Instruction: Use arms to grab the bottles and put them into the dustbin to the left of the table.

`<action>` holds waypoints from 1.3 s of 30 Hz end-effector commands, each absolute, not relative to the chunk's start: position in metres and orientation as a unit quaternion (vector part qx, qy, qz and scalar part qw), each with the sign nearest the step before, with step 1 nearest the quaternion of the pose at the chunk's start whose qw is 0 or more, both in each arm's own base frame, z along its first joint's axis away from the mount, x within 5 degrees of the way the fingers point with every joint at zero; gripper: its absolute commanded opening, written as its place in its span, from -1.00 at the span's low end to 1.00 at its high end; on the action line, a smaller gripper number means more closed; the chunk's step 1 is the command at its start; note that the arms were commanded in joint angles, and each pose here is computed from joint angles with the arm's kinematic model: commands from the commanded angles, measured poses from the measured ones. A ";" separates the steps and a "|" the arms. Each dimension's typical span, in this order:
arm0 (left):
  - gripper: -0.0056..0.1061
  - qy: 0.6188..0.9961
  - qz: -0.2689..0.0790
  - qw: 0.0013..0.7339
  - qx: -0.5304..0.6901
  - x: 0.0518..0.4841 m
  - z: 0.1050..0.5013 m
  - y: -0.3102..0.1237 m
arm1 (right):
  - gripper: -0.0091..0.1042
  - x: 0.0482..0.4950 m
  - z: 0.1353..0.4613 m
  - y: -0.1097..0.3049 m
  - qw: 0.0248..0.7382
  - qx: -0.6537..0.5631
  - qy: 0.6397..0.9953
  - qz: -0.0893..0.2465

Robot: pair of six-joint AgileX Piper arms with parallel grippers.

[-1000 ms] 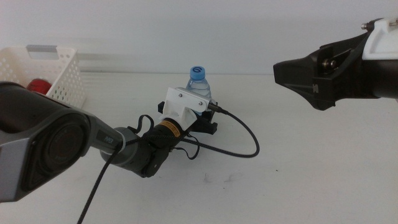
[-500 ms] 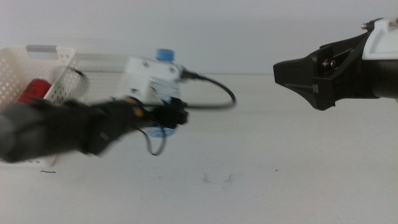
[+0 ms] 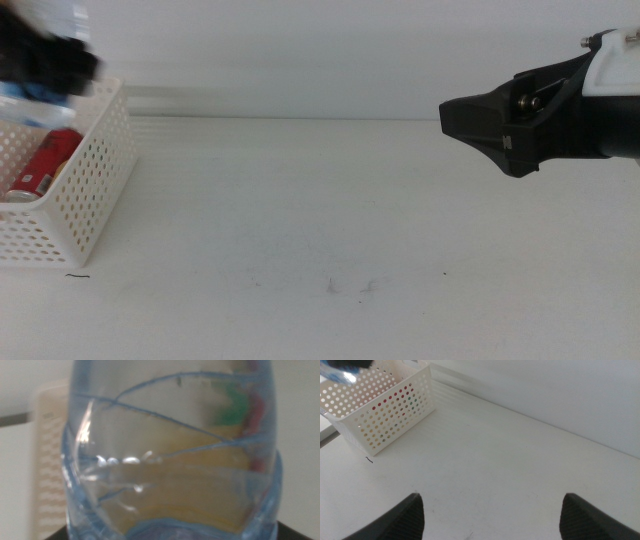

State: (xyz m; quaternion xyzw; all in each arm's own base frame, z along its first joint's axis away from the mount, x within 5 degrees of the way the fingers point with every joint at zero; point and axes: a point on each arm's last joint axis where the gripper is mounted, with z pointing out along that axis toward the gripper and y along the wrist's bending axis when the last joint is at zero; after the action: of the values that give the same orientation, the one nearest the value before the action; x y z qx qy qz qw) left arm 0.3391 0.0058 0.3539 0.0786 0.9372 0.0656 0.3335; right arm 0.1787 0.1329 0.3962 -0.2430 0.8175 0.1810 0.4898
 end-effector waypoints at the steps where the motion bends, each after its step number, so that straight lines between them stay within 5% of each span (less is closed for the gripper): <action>1: -0.93 0.940 0.075 0.327 0.066 0.350 0.360 0.033 | 0.80 0.178 0.397 0.132 0.495 -0.244 0.814 0.181; 14: -0.81 0.969 0.041 0.243 0.013 0.403 0.275 0.094 | 0.80 0.178 0.397 0.132 0.495 -0.244 0.814 0.181; 18: -0.44 0.972 0.034 0.231 0.011 0.411 0.256 0.095 | 0.80 0.178 0.397 0.132 0.495 -0.244 0.814 0.181; 22: 0.23 0.972 0.038 0.228 0.029 0.414 0.251 0.095 | 0.80 0.178 0.397 0.132 0.495 -0.244 0.814 0.181; 26: 0.79 0.973 0.038 0.225 0.035 0.408 0.262 0.094 | 0.80 0.178 0.397 0.132 0.495 -0.244 0.814 0.181; 33: 0.78 0.966 0.032 0.255 0.027 0.375 0.318 0.070 | 0.80 0.178 0.397 0.132 0.495 -0.244 0.814 0.181; 39: 0.78 0.929 0.028 0.368 0.014 0.308 0.379 0.034 | 0.80 0.178 0.397 0.132 0.495 -0.244 0.814 0.181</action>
State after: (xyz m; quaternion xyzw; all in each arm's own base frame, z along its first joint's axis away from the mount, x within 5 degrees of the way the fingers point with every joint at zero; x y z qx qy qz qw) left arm 0.3251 0.0414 0.3639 0.0226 0.9412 0.0312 0.3356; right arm 0.1787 0.1329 0.3962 -0.2430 0.8175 0.1810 0.4898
